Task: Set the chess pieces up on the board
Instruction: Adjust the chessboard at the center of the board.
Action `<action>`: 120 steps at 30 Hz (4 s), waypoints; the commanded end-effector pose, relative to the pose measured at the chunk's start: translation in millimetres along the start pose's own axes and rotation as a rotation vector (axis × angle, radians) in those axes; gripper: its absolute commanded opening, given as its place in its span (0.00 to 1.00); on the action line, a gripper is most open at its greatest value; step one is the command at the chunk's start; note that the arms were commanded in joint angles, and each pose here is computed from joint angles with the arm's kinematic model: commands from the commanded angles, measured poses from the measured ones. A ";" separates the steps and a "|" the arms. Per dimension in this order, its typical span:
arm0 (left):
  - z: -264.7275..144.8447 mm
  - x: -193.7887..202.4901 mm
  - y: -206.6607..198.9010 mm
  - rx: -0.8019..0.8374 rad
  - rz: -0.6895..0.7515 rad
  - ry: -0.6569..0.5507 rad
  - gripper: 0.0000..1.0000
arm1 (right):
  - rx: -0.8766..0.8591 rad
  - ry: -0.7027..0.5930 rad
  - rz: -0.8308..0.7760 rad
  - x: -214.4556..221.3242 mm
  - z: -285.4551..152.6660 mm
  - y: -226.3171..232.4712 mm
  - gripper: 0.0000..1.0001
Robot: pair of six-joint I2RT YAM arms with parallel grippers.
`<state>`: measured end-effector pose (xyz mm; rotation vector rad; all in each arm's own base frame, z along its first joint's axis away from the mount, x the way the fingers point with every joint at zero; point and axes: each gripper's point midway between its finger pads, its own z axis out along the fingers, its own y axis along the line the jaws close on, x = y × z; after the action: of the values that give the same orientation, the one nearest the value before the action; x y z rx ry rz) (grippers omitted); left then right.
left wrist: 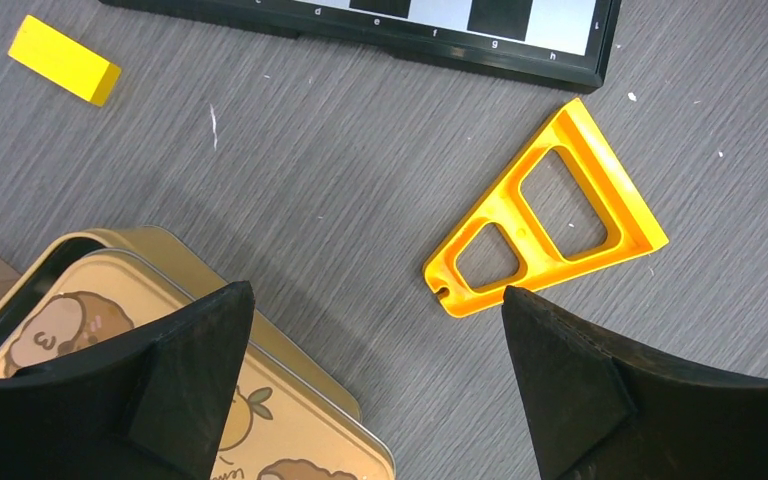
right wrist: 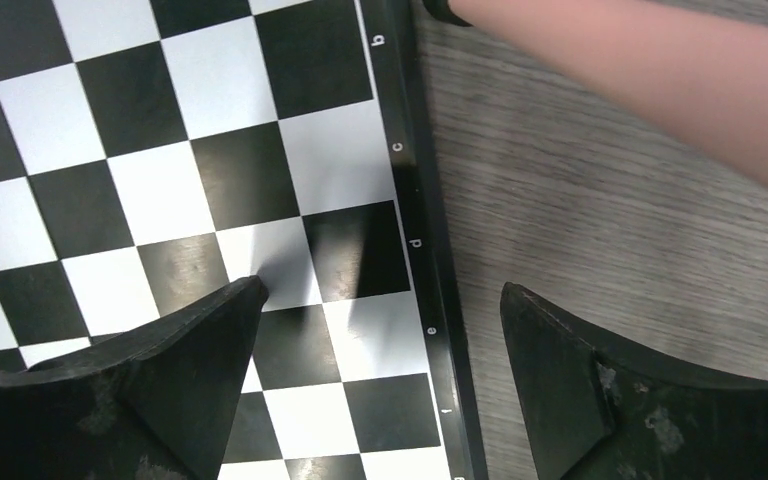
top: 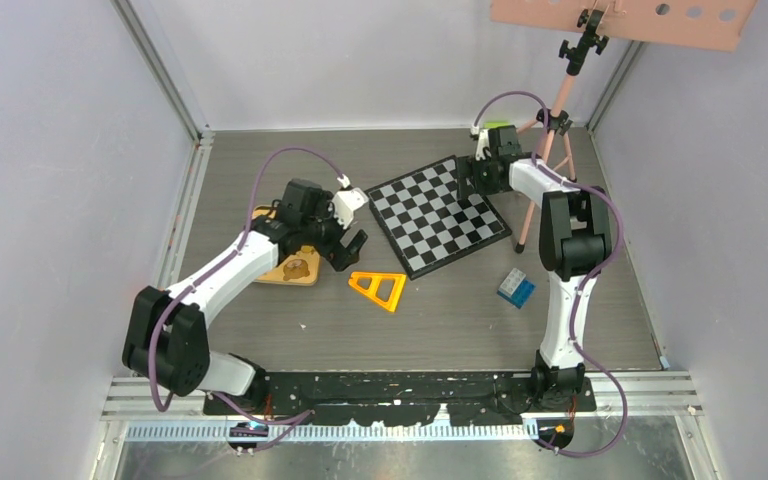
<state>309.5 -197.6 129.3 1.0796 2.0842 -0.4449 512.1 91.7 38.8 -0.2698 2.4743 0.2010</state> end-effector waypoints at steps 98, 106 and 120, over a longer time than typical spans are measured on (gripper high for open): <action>89.6 48.3 -58.8 0.317 -0.435 0.483 0.90 | -0.430 0.355 0.002 142.9 -120.2 95.1 0.85; 80.6 57.6 -67.1 0.310 -0.376 0.505 0.90 | -0.430 0.377 0.008 140.9 -118.9 95.1 0.85; 129.9 20.4 -26.6 0.197 -0.373 0.470 0.92 | -0.557 0.483 -0.077 180.7 -143.1 123.4 0.86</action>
<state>314.0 -261.0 37.2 0.9594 2.7846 -0.6545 278.6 129.6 32.1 -0.6062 2.8911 0.7131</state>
